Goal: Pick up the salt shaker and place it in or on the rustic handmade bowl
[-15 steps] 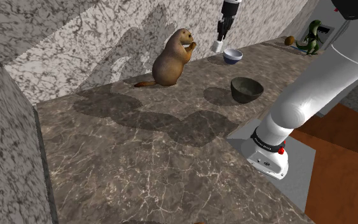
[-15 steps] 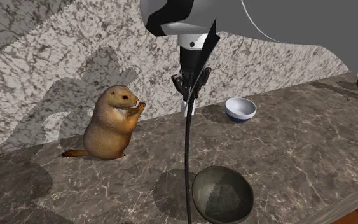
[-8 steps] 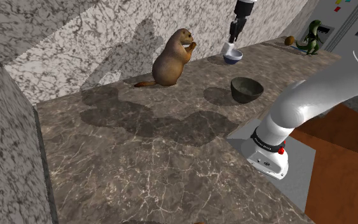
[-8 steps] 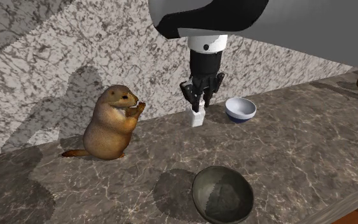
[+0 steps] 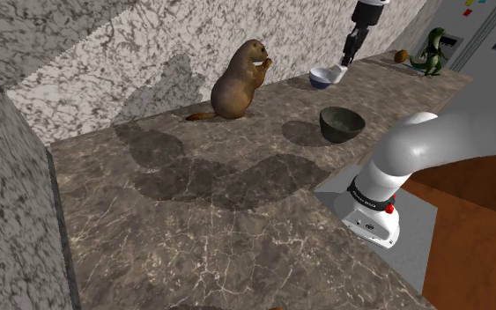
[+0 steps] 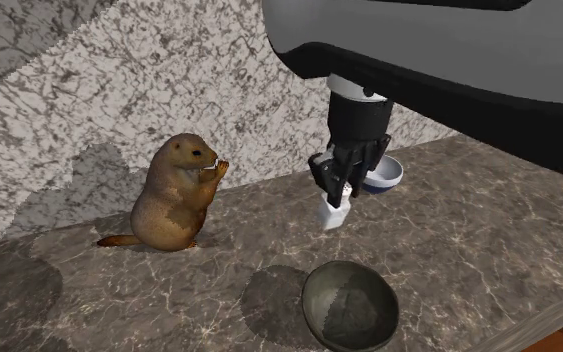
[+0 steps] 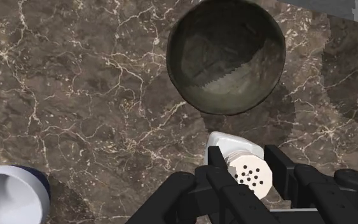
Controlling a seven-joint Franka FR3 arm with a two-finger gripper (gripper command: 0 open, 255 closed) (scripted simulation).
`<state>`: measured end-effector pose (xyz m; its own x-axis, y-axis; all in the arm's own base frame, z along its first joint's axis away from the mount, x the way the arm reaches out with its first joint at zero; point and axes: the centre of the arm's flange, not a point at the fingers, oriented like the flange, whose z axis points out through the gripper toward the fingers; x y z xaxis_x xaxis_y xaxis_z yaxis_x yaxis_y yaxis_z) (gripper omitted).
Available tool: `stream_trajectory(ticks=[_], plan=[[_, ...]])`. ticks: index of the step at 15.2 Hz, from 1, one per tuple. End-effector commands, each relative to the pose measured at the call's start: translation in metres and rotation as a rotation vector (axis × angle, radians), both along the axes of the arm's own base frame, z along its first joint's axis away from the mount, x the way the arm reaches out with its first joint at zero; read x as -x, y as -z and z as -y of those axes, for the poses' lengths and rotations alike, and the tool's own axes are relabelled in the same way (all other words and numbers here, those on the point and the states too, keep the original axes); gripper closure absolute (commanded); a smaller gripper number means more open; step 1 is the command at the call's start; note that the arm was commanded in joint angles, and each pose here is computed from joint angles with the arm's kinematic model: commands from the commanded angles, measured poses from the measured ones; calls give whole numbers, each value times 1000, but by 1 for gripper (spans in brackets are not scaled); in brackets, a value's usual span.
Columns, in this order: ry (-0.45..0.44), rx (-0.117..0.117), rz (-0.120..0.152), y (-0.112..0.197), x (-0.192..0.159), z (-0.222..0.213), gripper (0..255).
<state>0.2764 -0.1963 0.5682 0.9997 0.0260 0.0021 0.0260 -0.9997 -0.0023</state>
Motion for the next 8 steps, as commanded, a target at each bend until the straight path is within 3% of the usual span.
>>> stream_trajectory(ticks=[1,5,8], plan=[[0,0,-1,-3,27,-7,255],[0,0,-1,-12,81,-21,255],[0,0,-1,4,81,-21,255]])
